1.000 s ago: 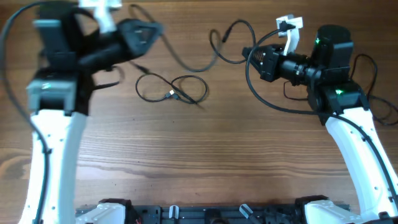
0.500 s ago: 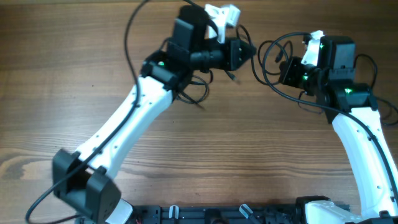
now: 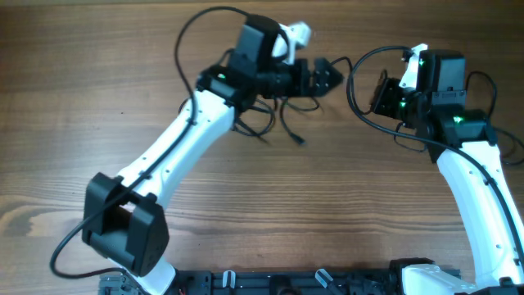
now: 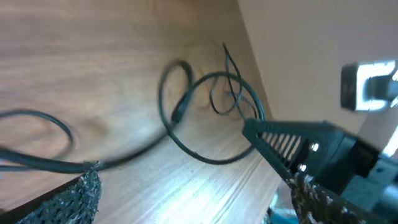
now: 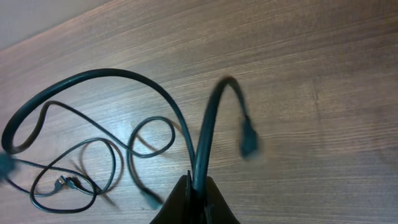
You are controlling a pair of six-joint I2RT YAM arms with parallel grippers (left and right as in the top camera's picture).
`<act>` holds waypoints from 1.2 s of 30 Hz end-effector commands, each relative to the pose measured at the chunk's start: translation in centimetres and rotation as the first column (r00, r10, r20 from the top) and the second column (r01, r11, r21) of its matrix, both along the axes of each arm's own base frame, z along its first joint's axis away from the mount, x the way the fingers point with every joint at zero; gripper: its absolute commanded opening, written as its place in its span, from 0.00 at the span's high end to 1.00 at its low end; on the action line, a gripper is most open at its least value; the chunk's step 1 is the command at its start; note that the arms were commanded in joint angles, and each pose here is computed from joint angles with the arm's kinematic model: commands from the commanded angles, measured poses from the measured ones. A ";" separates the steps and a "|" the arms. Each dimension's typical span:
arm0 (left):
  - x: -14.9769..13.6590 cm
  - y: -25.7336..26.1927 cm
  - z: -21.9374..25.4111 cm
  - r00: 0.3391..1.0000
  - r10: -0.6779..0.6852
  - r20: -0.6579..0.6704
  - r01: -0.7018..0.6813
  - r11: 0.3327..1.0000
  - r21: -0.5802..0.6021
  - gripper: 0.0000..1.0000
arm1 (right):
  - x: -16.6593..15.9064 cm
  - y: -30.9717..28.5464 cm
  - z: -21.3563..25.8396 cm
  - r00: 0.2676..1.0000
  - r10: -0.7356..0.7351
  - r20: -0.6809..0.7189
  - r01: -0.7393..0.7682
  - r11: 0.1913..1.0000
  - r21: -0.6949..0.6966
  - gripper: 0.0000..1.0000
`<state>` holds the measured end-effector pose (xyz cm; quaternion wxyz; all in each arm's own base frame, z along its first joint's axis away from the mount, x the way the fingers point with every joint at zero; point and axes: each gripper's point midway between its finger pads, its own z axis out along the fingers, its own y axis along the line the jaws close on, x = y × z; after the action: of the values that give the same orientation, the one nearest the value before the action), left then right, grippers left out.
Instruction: Untangle cables
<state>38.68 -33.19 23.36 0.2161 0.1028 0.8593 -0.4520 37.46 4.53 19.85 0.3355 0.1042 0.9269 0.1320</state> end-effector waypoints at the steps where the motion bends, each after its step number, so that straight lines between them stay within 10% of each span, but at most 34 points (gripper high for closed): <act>1: 1.7 4.3 4.5 0.992 0.093 0.084 -0.090 0.995 -0.040 0.00 | 1.0 -1.5 -0.5 1.000 -0.008 0.015 0.010 0.993 -0.118 0.96; 9: 3.1 11.8 3.6 0.964 0.261 -0.043 -0.261 0.965 0.011 0.00 | 2.5 -3.9 -1.5 0.995 -0.092 0.028 0.096 0.968 -0.232 0.96; 16: 2.4 17.6 -0.3 0.890 0.417 -0.182 -0.387 0.904 0.181 0.00 | 6.1 -2.8 12.5 0.921 0.107 0.374 0.023 0.945 -0.326 0.96; 21: 1.2 18.9 -2.0 0.856 0.463 -0.230 -0.400 0.875 0.271 0.00 | 6.7 -7.1 17.7 0.867 0.009 0.498 0.261 0.844 -0.469 0.95; 36: 0.6 19.5 -2.7 0.840 0.485 -0.243 -0.405 0.858 0.315 0.00 | 5.1 -24.5 10.7 0.810 -0.458 0.367 0.584 0.569 -0.579 0.96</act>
<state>39.35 -13.95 20.26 0.1543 -0.1490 0.9321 -0.2919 43.53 -16.17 32.52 0.4845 0.1753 0.8091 -0.2827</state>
